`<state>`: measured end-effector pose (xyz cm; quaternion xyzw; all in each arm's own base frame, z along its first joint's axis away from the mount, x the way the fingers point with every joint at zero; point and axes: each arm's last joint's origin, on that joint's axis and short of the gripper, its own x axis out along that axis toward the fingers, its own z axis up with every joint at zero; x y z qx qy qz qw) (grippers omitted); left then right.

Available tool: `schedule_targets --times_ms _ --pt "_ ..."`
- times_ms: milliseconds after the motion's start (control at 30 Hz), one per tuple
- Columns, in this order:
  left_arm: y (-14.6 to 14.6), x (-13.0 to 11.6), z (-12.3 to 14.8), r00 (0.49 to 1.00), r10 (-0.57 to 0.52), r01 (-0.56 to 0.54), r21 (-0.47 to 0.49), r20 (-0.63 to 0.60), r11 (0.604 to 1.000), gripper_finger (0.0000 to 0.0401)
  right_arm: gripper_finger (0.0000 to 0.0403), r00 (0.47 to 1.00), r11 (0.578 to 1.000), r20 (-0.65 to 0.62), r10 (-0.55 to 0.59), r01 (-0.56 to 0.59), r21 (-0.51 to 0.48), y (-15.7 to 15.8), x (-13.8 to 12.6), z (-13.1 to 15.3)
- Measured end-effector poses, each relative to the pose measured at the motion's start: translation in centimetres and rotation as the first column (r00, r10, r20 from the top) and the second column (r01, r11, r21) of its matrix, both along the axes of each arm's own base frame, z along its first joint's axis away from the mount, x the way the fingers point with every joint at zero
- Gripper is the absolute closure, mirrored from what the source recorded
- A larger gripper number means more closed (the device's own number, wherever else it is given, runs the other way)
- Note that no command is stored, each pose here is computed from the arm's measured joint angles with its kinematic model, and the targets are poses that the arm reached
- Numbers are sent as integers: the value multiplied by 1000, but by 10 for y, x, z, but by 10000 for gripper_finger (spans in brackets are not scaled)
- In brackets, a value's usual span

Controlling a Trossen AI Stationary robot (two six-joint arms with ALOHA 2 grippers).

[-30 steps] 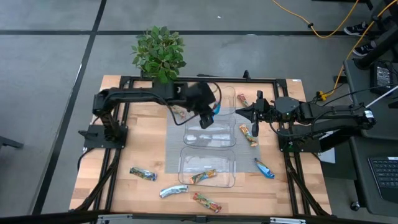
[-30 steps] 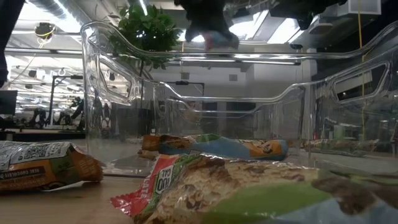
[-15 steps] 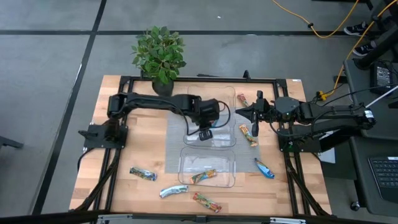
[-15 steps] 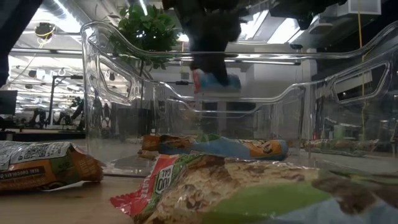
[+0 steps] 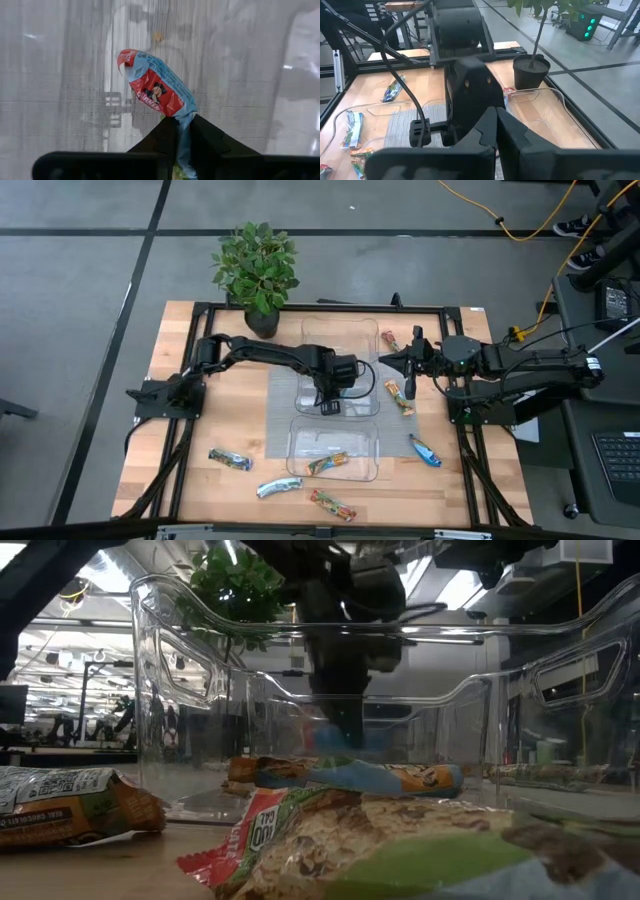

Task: Pick and place Granola Bars by type
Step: Put the red granola bar into the middle transparent bin, then put the blue granola bar into the top transparent bin

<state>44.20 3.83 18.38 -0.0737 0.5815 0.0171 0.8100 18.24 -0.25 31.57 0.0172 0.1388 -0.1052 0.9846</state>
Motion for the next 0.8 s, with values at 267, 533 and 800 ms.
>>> schedule_targets --times_ms 267,533,800 --pt "1 2 -2 1000 -2 2 11 12 1000 340 395 1000 1000 -4 0 0 0 0 0 0" --pt "1 2 -1 1000 1 -1 21 19 1000 279 395 1000 1000 -5 0 0 0 0 0 0" --pt "1 -8 34 997 3 -6 29 82 1000 238 395 1000 1000 -6 0 0 0 0 0 -1"
